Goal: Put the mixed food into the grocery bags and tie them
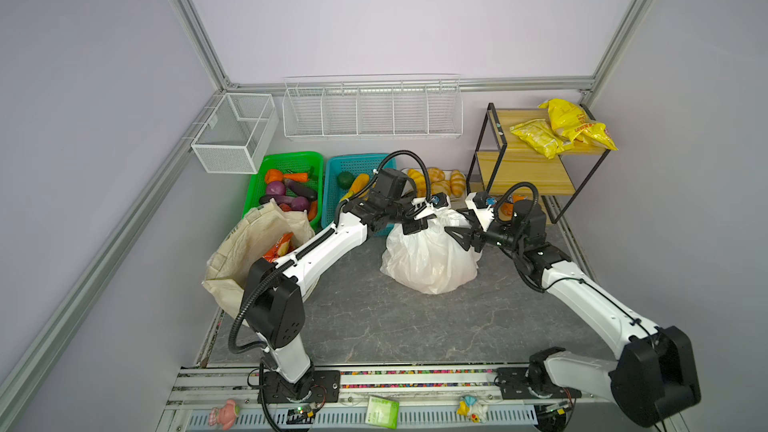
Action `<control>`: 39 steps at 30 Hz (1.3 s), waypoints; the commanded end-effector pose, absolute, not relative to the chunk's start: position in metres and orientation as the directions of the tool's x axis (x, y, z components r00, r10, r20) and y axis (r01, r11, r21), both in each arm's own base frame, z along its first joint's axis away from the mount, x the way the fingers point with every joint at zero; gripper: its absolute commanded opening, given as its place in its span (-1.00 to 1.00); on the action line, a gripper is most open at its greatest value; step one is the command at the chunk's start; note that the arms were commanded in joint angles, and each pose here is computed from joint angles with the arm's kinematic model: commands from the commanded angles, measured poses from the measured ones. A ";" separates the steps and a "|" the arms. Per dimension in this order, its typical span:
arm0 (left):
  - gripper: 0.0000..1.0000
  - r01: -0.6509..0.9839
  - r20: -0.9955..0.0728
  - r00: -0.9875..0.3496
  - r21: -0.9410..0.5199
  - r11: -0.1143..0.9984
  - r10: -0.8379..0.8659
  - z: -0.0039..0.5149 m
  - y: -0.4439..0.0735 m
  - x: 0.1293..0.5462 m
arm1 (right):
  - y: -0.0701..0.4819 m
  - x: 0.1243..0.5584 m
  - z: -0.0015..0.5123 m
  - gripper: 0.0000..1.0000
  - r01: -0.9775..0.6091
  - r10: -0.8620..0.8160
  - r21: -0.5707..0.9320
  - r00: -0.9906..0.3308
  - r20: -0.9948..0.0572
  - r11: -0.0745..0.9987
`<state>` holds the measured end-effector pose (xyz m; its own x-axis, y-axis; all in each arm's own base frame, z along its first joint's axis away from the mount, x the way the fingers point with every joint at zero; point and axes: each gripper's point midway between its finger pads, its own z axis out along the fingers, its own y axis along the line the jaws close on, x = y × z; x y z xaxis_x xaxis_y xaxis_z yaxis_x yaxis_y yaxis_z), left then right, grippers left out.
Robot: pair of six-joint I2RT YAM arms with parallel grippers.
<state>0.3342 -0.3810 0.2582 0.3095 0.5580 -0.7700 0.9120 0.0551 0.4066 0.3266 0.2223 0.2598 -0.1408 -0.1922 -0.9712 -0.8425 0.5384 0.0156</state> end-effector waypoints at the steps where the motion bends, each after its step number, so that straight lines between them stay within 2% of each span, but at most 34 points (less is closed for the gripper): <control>1: -1.00 0.894 -0.760 0.377 0.449 0.007 0.529 0.271 -0.381 0.327 | 0.223 0.329 0.253 0.55 -0.838 -0.244 -0.050 -0.102 -0.964 0.543; 8: -1.00 0.905 -0.773 0.382 0.424 -0.035 0.506 0.274 -0.383 0.317 | 0.228 0.342 0.250 0.56 -0.831 -0.267 -0.062 -0.106 -0.958 0.552; 10: -1.00 0.905 -0.772 0.380 0.423 -0.033 0.510 0.273 -0.382 0.317 | 0.229 0.348 0.257 0.38 -0.825 -0.270 -0.071 -0.100 -0.958 0.560; 12: -1.00 0.902 -0.767 0.380 0.431 -0.024 0.517 0.275 -0.381 0.318 | 0.226 0.352 0.253 0.04 -0.810 -0.286 -0.079 -0.113 -0.951 0.581; 14: -1.00 0.898 -0.762 0.381 0.440 -0.013 0.524 0.277 -0.379 0.320 | 0.220 0.353 0.248 -0.19 -0.791 -0.309 -0.092 -0.127 -0.942 0.604; 18: -1.00 0.890 -0.754 0.381 0.457 0.009 0.535 0.278 -0.377 0.323 | 0.210 0.354 0.239 -0.51 -0.757 -0.331 -0.093 -0.169 -0.928 0.647; 24: -1.00 0.881 -0.752 0.363 0.469 0.059 0.551 0.280 -0.375 0.333 | 0.204 0.347 0.234 -0.50 -0.739 -0.316 -0.079 -0.187 -0.930 0.669; 31: -1.00 0.849 -0.755 0.347 0.505 0.154 0.557 0.287 -0.372 0.350 | 0.207 0.341 0.239 -0.67 -0.753 -0.292 -0.057 -0.184 -0.939 0.656; 33: -1.00 0.839 -0.750 0.343 0.515 0.175 0.565 0.285 -0.371 0.354 | 0.208 0.339 0.240 -0.68 -0.761 -0.289 -0.057 -0.175 -0.941 0.646; 34: -1.00 0.838 -0.749 0.345 0.518 0.174 0.566 0.286 -0.371 0.355 | 0.210 0.337 0.241 -0.62 -0.768 -0.288 -0.059 -0.167 -0.943 0.638; 39: -1.00 0.878 -0.765 0.348 0.469 0.099 0.541 0.278 -0.376 0.339 | 0.217 0.333 0.250 0.19 -0.801 -0.282 -0.084 -0.110 -0.953 0.593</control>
